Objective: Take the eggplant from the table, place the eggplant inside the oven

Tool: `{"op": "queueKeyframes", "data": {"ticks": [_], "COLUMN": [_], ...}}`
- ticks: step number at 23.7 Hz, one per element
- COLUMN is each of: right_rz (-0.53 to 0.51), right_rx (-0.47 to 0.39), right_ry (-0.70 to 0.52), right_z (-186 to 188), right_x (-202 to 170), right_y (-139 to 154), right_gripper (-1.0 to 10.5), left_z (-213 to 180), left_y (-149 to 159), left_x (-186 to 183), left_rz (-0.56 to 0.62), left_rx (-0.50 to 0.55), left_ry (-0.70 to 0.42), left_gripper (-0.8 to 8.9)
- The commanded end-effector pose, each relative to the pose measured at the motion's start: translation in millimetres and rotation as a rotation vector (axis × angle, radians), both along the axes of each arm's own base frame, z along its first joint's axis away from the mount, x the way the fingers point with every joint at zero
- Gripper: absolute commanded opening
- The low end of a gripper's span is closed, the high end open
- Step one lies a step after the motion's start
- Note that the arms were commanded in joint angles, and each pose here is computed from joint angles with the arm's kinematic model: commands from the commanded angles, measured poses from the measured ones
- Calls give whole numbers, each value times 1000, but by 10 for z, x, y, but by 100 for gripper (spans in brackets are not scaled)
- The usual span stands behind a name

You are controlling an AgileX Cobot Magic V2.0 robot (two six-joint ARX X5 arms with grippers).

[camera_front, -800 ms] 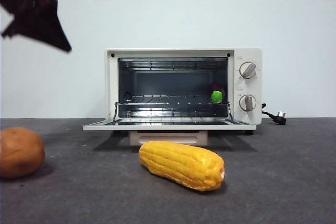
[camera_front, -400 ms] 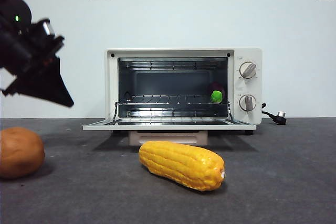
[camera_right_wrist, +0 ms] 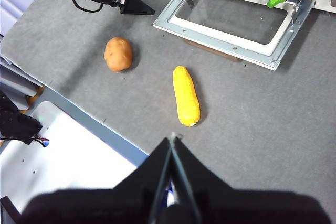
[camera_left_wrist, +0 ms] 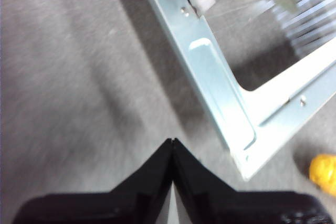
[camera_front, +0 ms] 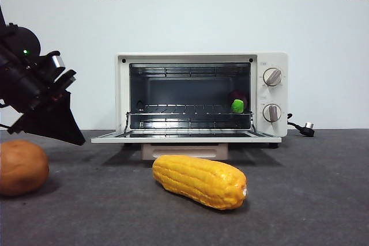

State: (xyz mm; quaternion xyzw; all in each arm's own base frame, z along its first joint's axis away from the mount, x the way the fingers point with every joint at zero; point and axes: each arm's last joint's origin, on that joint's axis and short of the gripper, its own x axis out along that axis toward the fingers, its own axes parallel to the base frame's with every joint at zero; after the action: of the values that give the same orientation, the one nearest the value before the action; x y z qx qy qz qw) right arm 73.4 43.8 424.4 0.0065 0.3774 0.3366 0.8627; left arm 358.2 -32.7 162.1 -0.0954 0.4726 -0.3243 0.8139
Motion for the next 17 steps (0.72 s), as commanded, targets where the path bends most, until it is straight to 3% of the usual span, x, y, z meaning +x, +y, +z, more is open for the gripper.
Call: {"op": "queueKeyframes", "data": {"ticks": [1, 17], "right_rz": [0, -17], "right_rx": [-5, 3], "right_ry": [10, 21], "right_z": [-3, -2], "right_x": [-19, -18], "right_y": [-8, -8], "right_gripper": [-12, -12], "left_z": [-87, -443], "left_y": [-37, -239], "left_x": [10, 88], "left_rz": [-15, -59], "left_rx": [-42, -69], "left_ry": [15, 63], "left_gripper": [-6, -7]}}
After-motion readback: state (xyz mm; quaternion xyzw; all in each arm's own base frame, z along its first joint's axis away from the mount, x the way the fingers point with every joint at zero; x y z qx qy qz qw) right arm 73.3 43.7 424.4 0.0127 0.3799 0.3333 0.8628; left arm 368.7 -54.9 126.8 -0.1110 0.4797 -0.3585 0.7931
